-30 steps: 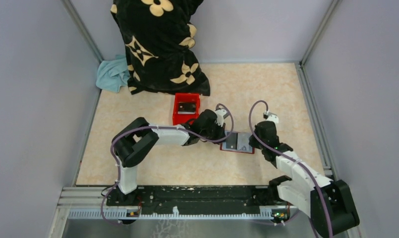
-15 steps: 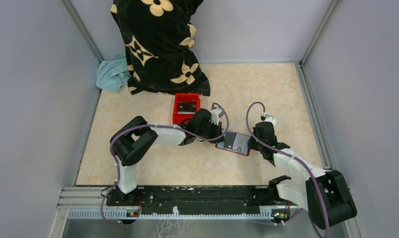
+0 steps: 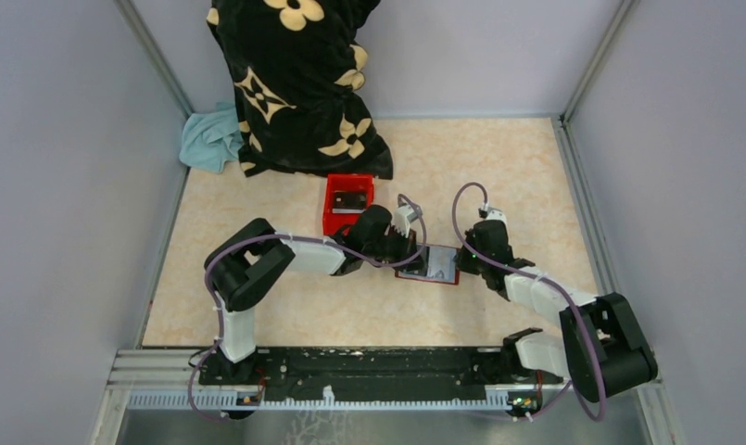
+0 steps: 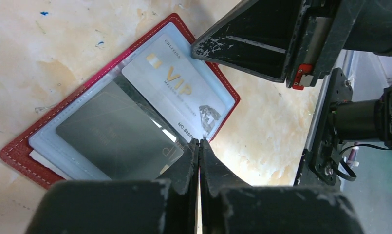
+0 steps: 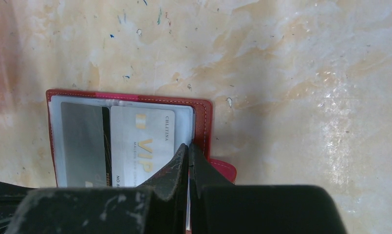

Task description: Take the credit cards out of the card holder

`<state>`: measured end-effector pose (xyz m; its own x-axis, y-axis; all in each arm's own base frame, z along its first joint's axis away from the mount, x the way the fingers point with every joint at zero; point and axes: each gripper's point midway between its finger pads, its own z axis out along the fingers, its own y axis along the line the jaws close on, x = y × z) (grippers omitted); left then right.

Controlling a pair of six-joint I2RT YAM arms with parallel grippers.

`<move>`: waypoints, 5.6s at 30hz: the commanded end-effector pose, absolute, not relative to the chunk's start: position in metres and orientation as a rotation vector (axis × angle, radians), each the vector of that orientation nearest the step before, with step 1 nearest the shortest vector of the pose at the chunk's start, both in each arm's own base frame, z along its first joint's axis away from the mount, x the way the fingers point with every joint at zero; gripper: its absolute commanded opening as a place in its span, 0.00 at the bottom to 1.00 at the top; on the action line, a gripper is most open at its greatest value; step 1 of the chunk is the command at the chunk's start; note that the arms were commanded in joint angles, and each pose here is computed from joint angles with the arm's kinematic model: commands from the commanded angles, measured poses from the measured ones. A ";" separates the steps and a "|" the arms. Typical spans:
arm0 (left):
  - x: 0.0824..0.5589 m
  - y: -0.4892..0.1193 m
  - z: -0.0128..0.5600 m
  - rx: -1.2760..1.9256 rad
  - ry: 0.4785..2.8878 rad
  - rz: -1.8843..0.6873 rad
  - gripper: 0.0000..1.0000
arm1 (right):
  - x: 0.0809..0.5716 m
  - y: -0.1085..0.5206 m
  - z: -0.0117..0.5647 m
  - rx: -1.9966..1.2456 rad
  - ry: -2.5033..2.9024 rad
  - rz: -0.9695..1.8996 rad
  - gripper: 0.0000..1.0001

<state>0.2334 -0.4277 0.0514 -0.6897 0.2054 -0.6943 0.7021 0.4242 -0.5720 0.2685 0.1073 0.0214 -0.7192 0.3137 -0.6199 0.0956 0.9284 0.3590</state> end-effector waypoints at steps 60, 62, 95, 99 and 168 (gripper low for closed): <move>0.233 -0.416 0.067 0.457 2.098 -1.697 0.60 | 0.229 0.150 -0.009 0.282 2.491 0.748 0.00; 0.234 -0.416 0.066 0.444 2.105 -1.703 0.60 | 0.229 0.150 -0.008 0.282 2.488 0.749 0.00; 0.235 -0.430 0.048 0.462 2.192 -1.683 0.58 | 0.226 0.162 0.002 0.292 2.419 0.796 0.00; 0.235 -0.430 0.045 0.459 2.210 -1.673 0.56 | 0.228 0.164 0.006 0.285 2.413 0.792 0.00; 0.273 -0.375 0.062 0.331 2.198 -1.595 0.00 | 0.249 0.128 0.011 0.388 2.370 0.733 0.00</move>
